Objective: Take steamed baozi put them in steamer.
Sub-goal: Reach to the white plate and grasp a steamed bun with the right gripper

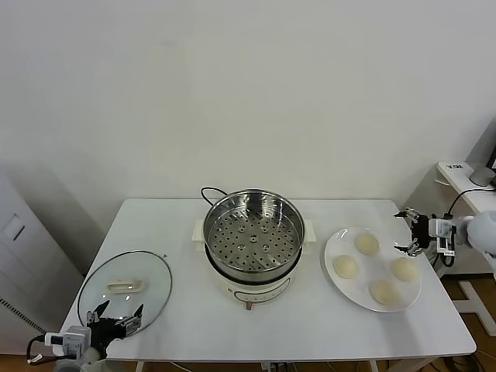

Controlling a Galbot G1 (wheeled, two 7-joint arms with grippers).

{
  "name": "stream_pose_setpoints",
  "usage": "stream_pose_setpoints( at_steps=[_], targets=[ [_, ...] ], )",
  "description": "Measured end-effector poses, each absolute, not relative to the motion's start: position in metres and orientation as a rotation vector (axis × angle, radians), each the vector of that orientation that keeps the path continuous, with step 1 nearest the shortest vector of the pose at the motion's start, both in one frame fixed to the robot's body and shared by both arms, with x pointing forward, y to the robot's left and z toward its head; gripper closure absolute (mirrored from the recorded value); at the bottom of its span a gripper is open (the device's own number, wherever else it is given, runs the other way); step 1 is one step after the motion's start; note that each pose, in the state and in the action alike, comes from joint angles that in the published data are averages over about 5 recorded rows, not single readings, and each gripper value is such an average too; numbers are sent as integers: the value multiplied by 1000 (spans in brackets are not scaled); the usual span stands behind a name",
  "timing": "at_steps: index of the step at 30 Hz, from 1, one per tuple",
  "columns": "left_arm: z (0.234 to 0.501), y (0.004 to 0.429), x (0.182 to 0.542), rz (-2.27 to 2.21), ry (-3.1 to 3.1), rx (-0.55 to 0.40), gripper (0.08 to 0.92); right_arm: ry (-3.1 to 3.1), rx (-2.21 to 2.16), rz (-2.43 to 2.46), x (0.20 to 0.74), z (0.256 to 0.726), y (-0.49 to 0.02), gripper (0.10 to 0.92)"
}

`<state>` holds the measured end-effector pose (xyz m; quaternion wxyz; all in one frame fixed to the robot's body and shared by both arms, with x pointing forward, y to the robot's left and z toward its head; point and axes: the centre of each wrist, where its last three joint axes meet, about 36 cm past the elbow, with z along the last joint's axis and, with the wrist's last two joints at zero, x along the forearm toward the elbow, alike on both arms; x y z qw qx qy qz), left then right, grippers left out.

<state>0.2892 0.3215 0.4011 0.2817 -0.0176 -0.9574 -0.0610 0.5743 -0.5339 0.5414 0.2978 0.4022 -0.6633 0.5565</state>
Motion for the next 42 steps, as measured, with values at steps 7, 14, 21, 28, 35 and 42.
stream_pose_setpoints(
  at_steps=[7,14,21,28,35,42],
  targets=[
    [399,323,291,-172,-2560,-47,177,-1644,1162,1459,612,543,-531,200],
    [398,324,291,-175,-2553,-53,177,-1555,1236,1439,641,528,-515,200],
    [397,325,291,-177,-2548,-55,177,-1502,1265,1465,659,509,-494,200],
    [396,324,290,-172,-2542,-56,177,-1469,1241,1511,666,488,-479,200],
    [395,324,289,-168,-2540,-58,177,-1461,1202,1538,667,467,-471,200],
    [394,324,287,-166,-2536,-60,177,-1467,1162,1542,666,452,-466,205]
  ],
)
